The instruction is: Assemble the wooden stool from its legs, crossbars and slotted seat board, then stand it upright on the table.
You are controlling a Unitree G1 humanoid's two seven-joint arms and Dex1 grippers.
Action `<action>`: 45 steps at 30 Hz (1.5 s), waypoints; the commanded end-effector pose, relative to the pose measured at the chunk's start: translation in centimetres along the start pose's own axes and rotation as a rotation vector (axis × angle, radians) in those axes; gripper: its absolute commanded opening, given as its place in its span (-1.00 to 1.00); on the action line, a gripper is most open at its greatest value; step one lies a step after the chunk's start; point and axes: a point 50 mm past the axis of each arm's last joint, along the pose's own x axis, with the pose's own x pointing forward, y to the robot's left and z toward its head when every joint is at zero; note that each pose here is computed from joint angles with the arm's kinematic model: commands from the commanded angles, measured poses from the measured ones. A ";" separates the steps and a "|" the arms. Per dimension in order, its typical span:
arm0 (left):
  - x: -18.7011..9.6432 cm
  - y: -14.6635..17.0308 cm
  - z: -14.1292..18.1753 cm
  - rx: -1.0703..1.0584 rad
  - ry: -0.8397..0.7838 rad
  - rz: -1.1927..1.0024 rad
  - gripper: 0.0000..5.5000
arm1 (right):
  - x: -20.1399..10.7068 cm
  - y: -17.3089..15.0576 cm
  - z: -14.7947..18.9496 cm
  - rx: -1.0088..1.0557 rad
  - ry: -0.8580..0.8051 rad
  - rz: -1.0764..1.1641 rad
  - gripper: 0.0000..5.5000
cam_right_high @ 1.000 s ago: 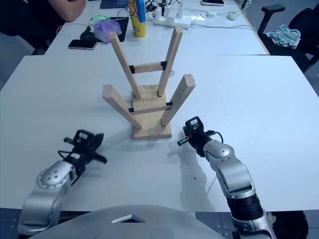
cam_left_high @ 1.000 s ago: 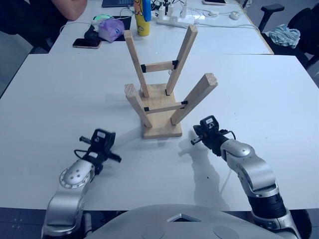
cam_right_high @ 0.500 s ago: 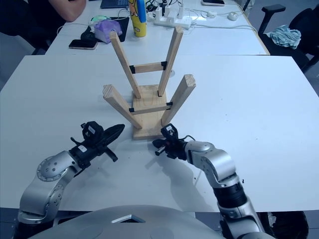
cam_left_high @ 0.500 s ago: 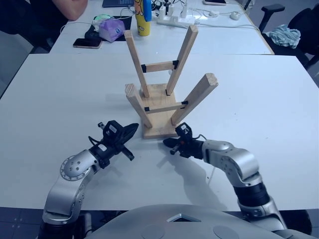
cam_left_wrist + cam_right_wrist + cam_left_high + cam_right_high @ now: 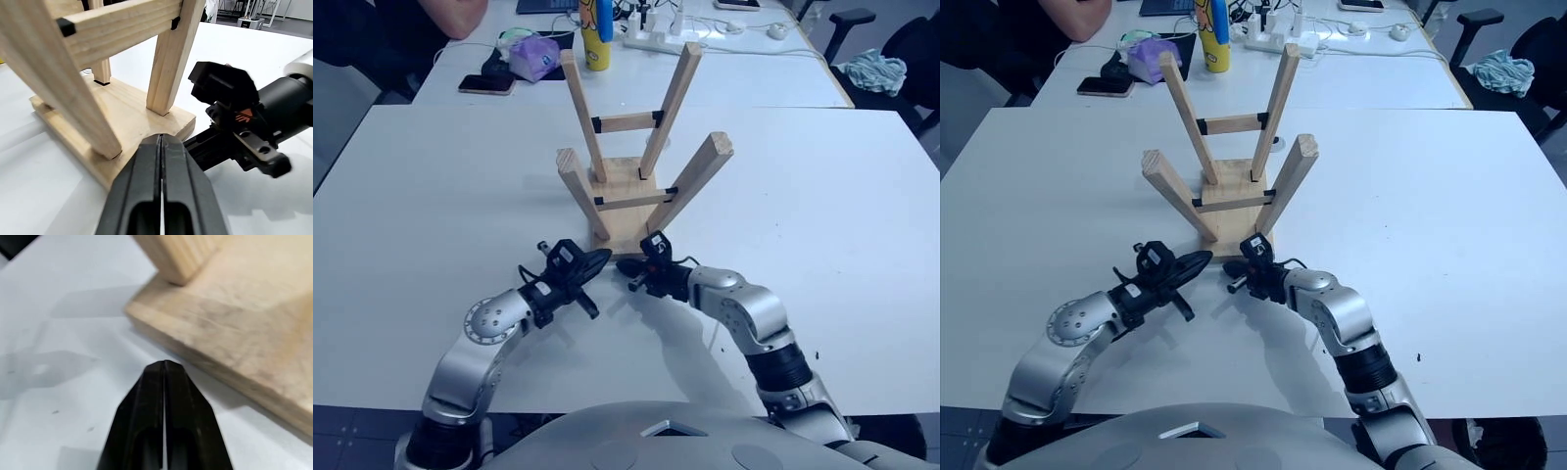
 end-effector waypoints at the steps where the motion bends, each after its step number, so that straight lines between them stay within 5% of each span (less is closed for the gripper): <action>1: 2.0 0.2 0.2 0.013 -0.018 0.048 -0.99 | -3.4 -2.7 -0.5 0.000 0.014 -0.046 -1.00; 5: 3.1 0.8 -1.1 0.022 0.057 0.100 -0.99 | -5.9 -4.3 -0.3 -0.029 -0.012 -0.032 -1.00; 18: 3.2 1.7 -3.4 -0.053 0.250 0.191 -0.99 | -6.8 -5.2 5.9 -0.161 -0.301 0.013 -1.00; 21: 3.1 1.6 -3.5 -0.057 0.294 0.178 -0.99 | -8.8 -7.6 6.3 -0.286 -0.245 -0.104 -1.00; 23: 2.9 1.6 -3.7 -0.066 0.312 0.183 -0.99 | -10.2 -9.0 9.5 -0.301 -0.360 -0.179 -1.00; 28: 3.0 1.6 -3.7 -0.081 0.321 0.166 -0.99 | -11.9 -3.4 20.5 -0.228 -0.819 0.045 -1.00; 30: 3.1 1.7 -3.6 -0.083 0.320 0.159 -0.99 | -12.7 -1.0 22.5 -0.248 -0.909 0.108 -1.00; 41: 3.3 1.7 -3.1 -0.092 0.314 0.144 -0.99 | -15.5 0.9 25.3 -0.118 -1.098 0.174 -1.00; 45: 3.2 1.6 -3.2 -0.096 0.315 0.142 -0.99 | -15.2 1.1 24.7 -0.089 -1.031 0.251 -1.00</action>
